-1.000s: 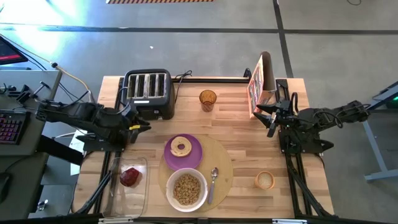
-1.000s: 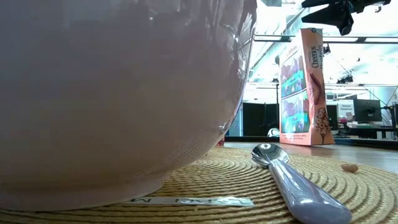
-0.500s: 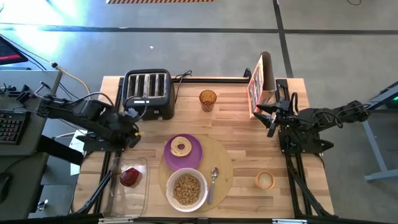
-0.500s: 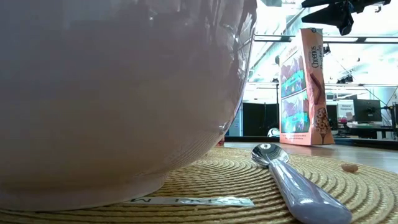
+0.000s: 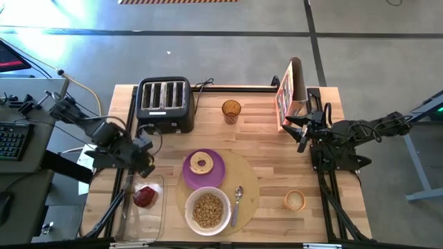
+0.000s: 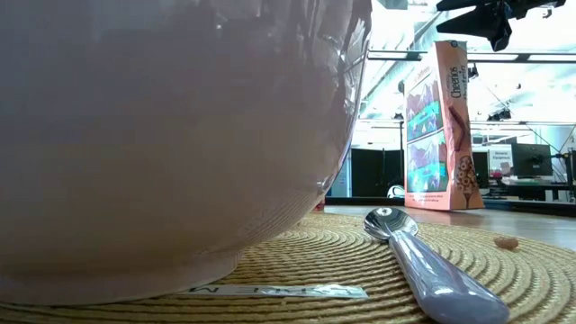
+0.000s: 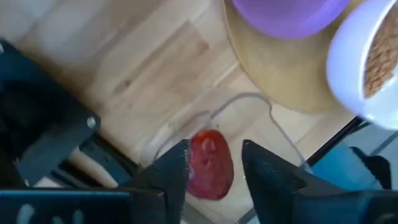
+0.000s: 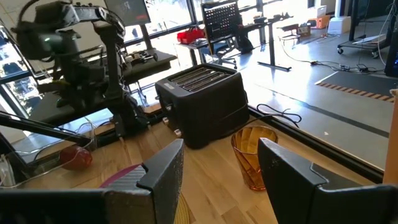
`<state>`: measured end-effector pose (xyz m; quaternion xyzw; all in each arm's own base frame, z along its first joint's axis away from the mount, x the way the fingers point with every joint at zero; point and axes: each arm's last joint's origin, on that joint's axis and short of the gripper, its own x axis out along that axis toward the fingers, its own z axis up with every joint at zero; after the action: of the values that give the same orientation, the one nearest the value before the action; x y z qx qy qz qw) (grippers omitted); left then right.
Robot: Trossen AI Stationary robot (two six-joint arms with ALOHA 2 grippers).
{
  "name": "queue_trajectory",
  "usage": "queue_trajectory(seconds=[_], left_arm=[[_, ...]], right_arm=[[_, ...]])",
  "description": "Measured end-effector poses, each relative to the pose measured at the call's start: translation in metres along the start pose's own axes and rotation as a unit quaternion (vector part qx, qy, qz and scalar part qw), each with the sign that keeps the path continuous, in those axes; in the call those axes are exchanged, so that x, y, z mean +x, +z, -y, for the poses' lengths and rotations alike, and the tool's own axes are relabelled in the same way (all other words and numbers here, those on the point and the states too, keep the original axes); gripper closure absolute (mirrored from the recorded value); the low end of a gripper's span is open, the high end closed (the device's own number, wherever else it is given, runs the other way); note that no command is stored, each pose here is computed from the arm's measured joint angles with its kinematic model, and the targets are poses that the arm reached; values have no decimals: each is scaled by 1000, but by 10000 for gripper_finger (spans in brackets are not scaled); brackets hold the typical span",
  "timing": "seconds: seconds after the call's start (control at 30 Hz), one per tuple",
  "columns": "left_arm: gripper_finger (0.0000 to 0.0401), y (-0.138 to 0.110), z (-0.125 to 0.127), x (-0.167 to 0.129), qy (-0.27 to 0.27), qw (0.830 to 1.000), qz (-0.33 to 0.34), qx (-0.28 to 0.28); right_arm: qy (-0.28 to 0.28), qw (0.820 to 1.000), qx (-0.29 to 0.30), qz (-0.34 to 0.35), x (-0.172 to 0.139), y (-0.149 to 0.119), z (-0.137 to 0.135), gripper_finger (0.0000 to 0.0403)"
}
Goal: Arrange a breakfast setting
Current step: Put the apple from the transparent bin onto the purple plate
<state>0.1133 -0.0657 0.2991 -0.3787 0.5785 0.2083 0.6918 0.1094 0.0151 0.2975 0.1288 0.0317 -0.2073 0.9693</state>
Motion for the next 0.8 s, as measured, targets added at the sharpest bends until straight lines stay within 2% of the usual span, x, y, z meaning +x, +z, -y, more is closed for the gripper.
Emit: queue_trajectory(seconds=[0.4,0.6,0.8], left_arm=[[108,-47,27,23,37,999,-8,-29],[68,-64,38,36,49,998,-12,-46],[54,-78,47,52,72,996,-9,-60]], right_arm=[[0,1000,0,0,0,0,0,214],[0,1000,0,0,0,0,0,214],[0,1000,0,0,0,0,0,214]])
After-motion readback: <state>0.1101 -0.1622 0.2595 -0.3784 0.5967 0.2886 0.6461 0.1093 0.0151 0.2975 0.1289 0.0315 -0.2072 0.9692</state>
